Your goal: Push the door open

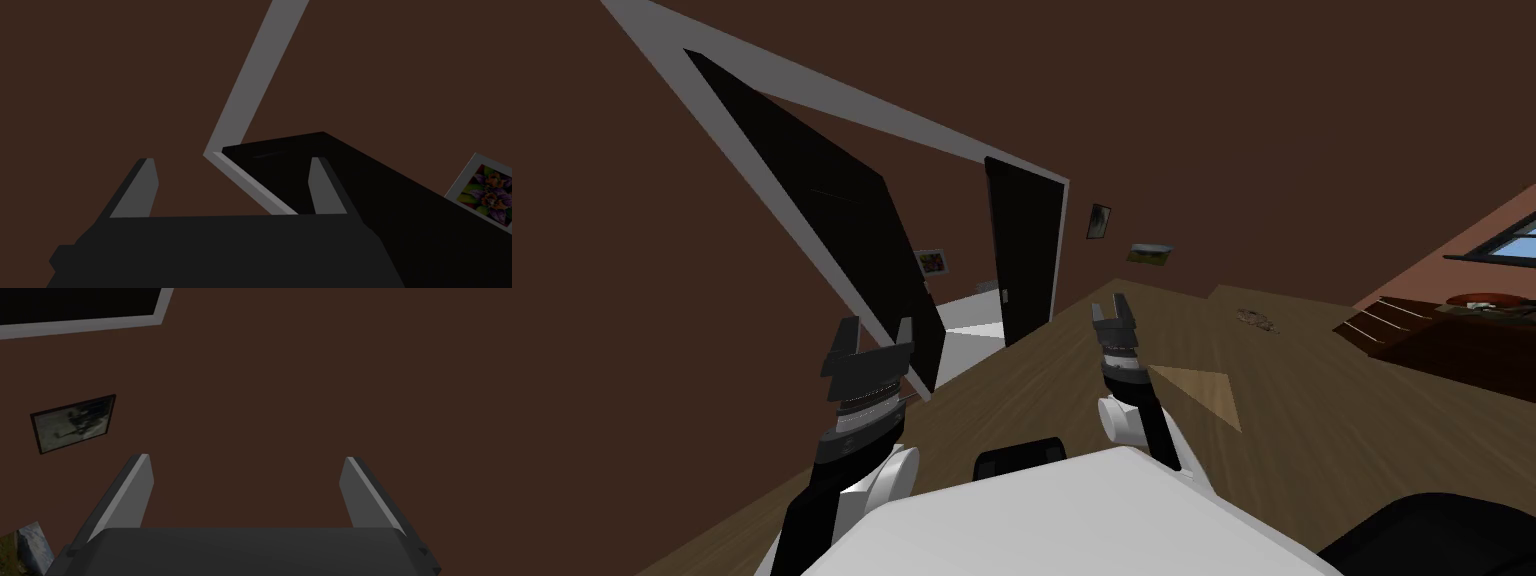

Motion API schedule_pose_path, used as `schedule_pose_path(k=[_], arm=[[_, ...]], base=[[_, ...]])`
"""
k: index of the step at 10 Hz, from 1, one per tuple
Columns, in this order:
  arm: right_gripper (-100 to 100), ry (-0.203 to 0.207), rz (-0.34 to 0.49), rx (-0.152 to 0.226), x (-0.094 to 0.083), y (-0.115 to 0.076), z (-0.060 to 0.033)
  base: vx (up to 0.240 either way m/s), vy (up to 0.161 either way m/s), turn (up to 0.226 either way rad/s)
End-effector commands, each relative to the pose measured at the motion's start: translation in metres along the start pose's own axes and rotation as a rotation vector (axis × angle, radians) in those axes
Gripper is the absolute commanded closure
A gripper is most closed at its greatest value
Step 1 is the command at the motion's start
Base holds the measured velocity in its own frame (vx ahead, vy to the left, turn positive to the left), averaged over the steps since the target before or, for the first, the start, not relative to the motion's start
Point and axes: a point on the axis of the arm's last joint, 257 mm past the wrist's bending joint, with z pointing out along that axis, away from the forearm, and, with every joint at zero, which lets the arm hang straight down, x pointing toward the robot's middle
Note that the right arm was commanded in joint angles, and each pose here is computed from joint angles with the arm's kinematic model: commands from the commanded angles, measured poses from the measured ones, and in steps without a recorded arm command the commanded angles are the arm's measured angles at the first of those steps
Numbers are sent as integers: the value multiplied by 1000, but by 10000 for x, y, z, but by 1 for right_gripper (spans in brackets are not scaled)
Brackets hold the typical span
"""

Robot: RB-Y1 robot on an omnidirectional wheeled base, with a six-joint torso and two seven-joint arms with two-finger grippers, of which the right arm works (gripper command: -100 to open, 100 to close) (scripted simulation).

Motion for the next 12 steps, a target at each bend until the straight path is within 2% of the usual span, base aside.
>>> schedule_pose_path(k=[1,3,12], arm=[[-100,12,4,14,35,-106,-15],[-100,21,8,26,63,-196,-28],[-100,78,33,112,253,-829,-154]], base=[[67,12,38],[103,-5,38],[96,-6,40]])
